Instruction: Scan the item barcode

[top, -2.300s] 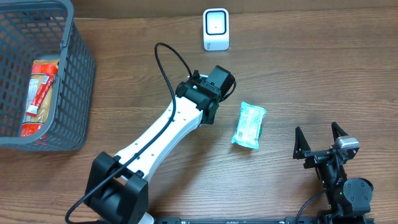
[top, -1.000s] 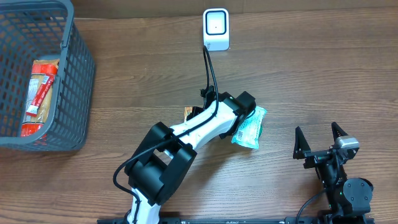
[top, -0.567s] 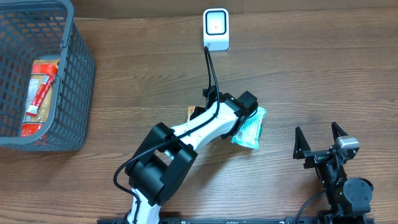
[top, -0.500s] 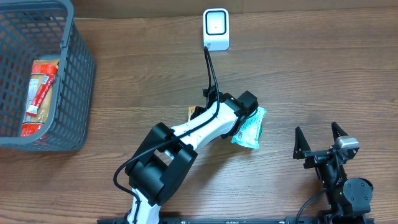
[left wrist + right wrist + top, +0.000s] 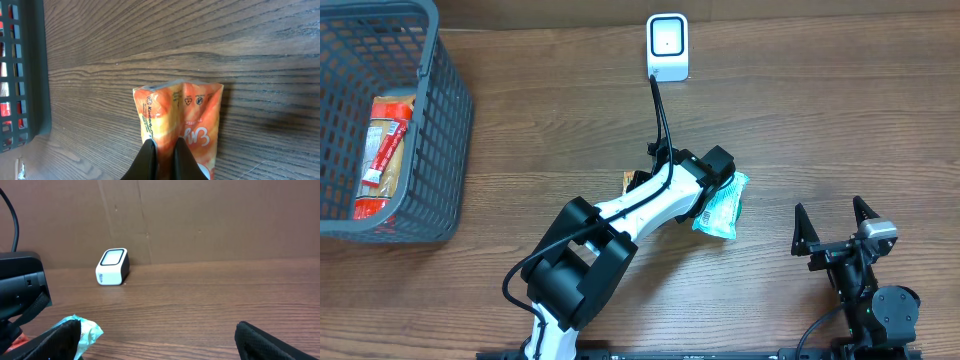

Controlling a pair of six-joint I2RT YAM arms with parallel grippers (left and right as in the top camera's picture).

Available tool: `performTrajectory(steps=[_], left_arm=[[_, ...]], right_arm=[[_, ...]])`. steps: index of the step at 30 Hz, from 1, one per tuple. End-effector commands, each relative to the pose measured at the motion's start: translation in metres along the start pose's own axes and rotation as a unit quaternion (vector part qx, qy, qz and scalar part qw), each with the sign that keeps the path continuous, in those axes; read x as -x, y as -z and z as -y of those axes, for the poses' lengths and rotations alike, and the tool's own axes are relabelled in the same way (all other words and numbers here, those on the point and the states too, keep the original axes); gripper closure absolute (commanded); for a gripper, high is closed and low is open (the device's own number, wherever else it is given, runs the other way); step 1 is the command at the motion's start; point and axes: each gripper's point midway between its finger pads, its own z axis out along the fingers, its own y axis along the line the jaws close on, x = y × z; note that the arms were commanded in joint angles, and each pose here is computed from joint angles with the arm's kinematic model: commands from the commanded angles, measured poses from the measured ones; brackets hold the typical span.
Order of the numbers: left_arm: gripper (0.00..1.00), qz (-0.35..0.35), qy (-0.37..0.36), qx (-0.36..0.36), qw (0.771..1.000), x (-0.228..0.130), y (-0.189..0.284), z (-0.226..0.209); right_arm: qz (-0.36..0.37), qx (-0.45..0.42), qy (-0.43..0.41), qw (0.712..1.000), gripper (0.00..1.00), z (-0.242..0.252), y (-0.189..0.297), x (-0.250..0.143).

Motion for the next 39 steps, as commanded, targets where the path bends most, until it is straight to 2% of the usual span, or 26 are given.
performTrajectory(steps=[1,6,8,10,18,22,29,34,39], left_arm=[[0.96,-0.002,-0.026,0.021,0.999,-0.004,-0.009,0.002],[0.95,-0.015,-0.043,0.032,0.998,-0.012,-0.019,0.008],[0.9,-0.016,-0.045,0.033,0.998,-0.013,-0.019,0.008],[0.81,-0.014,-0.042,0.032,0.999,-0.011,-0.017,0.007],[0.73,-0.021,-0.031,0.006,0.999,-0.004,-0.007,0.011],[0.73,-0.022,-0.028,-0.001,0.999,-0.001,-0.003,0.012],[0.79,-0.028,-0.031,-0.002,0.999,0.002,0.003,0.009],[0.78,-0.047,-0.023,-0.039,0.998,-0.003,0.004,0.022],[0.82,-0.051,-0.025,-0.044,0.997,0.001,0.008,0.017]], right_arm=[[0.001,-0.002,0.002,1.0,0.0,0.001,0.0,-0.002],[0.001,-0.002,0.002,1.0,0.0,0.002,0.0,-0.002],[0.001,-0.002,0.002,1.0,0.0,0.001,0.0,-0.002],[0.001,-0.002,0.002,1.0,0.0,0.002,0.0,-0.002],[0.001,-0.002,0.002,1.0,0.0,0.001,0.0,-0.002],[0.001,-0.002,0.002,1.0,0.0,0.001,0.0,-0.002],[0.001,-0.002,0.002,1.0,0.0,0.002,0.0,-0.002],[0.001,-0.002,0.002,1.0,0.0,0.002,0.0,-0.002],[0.001,-0.002,0.002,1.0,0.0,0.002,0.0,-0.002]])
